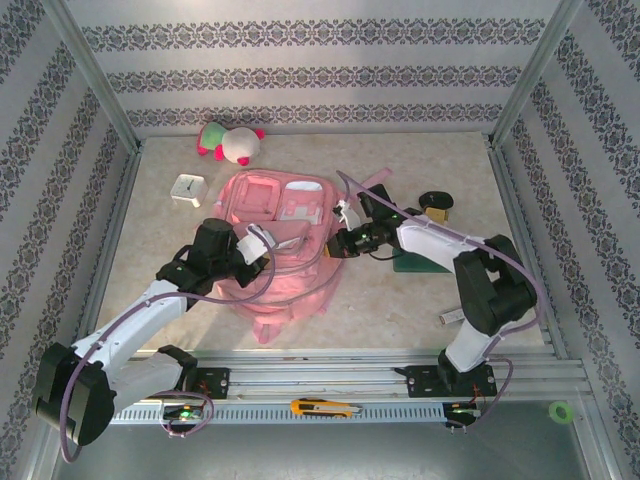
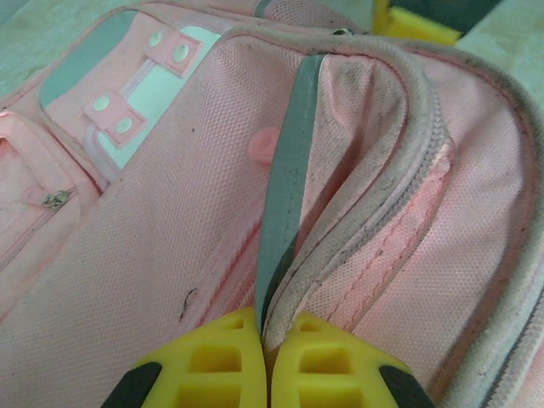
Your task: Pack books, pencil case, and school supplies into a backpack
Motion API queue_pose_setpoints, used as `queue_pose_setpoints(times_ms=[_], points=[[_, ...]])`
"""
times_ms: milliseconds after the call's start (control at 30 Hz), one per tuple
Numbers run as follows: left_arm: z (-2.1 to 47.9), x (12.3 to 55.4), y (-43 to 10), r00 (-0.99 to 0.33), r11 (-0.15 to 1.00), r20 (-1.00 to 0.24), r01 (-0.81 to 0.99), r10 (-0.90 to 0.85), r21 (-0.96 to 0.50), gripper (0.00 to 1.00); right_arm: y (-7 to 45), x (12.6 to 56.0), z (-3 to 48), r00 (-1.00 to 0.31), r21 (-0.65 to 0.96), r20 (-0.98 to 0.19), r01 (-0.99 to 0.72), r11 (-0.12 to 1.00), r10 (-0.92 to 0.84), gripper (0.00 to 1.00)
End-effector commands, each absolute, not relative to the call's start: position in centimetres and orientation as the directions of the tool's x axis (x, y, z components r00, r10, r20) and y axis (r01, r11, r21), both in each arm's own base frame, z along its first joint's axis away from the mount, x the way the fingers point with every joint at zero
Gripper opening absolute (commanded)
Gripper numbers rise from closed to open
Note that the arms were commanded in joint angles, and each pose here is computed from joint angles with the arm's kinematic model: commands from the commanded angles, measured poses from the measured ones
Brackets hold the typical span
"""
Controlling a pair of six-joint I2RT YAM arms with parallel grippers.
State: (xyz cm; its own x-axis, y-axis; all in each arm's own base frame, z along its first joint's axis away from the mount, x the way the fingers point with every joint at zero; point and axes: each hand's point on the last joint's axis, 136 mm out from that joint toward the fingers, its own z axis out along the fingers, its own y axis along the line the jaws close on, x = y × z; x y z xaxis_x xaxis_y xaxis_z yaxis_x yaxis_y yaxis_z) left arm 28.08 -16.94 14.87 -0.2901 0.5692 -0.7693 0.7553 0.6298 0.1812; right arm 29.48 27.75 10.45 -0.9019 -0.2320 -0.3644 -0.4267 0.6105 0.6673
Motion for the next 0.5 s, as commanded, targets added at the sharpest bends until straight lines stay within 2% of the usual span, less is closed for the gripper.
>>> queue_pose_setpoints(times_ms=[0, 300, 467], points=[[17.8, 32.0, -15.6, -0.323, 0.785, -0.823, 0.580, 0.467, 0.218, 0.00, 29.1, 27.3, 12.8, -0.898, 0.709, -0.371, -0.438, 0.553, -0.235, 0.00], [17.7, 34.0, -14.8, -0.387, 0.854, -0.804, 0.449, 0.451, 0.263, 0.00, 30.7, 24.0, 15.2, -0.915, 0.783, -0.313, -0.400, 0.476, -0.254, 0.00], [17.7, 34.3, -15.5, -0.390, 0.854, -0.804, 0.451, 0.449, 0.258, 0.00, 31.4, 23.5, 17.3, -0.926, 0.816, -0.312, -0.375, 0.439, -0.212, 0.00]])
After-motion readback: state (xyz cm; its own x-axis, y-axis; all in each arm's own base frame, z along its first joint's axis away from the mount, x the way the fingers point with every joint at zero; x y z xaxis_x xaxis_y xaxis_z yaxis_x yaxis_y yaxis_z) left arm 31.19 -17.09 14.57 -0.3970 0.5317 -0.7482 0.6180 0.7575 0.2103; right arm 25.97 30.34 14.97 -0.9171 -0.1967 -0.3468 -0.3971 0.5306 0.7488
